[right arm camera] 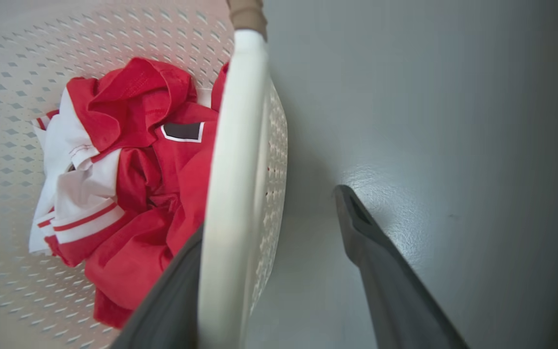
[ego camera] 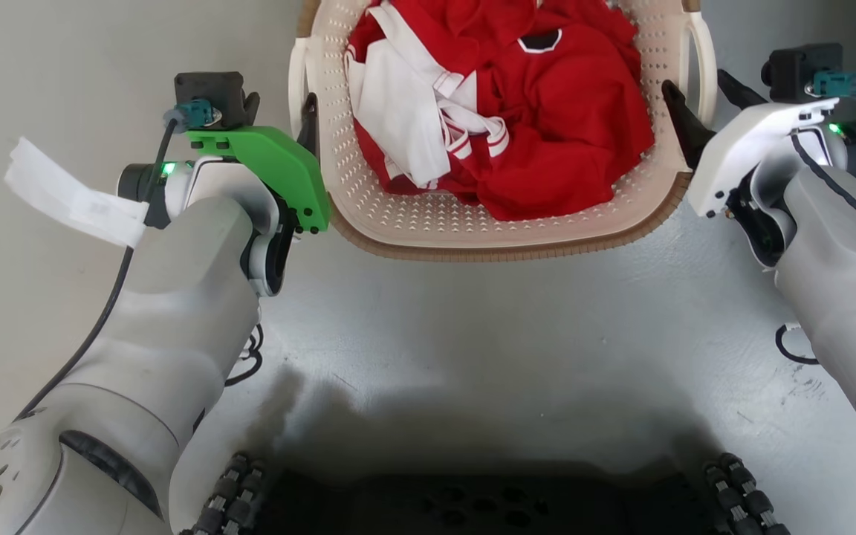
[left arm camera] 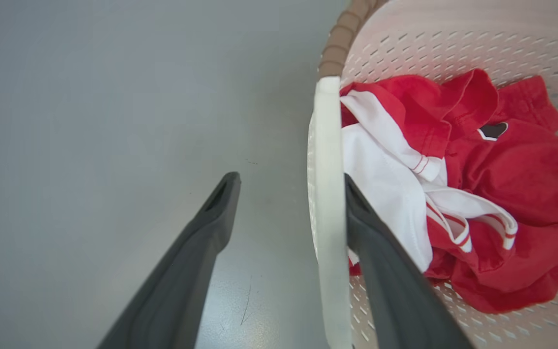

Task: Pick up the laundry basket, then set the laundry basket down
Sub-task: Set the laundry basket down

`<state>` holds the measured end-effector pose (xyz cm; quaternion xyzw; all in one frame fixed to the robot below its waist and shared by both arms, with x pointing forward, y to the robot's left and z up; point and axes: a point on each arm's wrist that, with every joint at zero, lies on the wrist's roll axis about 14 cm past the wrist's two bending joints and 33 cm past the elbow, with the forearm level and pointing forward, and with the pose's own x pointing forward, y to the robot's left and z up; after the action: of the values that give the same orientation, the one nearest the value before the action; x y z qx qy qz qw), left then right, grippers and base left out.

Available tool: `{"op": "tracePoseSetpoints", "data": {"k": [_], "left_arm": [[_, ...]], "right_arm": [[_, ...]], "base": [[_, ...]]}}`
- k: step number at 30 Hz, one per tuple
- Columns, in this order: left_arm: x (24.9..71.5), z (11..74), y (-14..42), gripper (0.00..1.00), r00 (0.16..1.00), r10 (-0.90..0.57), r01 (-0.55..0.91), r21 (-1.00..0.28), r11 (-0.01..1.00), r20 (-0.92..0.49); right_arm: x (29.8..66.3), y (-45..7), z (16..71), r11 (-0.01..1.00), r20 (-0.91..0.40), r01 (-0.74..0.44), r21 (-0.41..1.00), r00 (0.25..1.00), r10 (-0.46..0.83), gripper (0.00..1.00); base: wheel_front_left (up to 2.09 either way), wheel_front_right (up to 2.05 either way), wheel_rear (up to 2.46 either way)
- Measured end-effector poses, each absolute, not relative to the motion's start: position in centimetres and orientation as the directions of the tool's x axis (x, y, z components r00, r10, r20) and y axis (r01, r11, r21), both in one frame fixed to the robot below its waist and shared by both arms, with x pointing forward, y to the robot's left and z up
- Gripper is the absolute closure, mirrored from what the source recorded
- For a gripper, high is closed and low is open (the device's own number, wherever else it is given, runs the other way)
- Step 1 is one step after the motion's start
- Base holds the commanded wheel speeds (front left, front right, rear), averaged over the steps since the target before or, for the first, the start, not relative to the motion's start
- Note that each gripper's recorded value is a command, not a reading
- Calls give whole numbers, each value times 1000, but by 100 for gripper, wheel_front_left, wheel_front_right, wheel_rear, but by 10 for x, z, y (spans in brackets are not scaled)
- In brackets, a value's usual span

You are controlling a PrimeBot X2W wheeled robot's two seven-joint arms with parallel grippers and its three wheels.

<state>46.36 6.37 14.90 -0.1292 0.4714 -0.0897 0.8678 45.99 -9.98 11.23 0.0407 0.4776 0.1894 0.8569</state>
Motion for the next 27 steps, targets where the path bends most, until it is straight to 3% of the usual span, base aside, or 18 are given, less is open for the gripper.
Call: {"op": "tracePoseSetpoints", "data": {"k": [27], "left_arm": [[463,230,83,0,651,-228,42,-266,963,-724]], "right_arm": [[475,-94,205,922,-701,-322,216,606,376,0]], "base": [[0,0,0]]}}
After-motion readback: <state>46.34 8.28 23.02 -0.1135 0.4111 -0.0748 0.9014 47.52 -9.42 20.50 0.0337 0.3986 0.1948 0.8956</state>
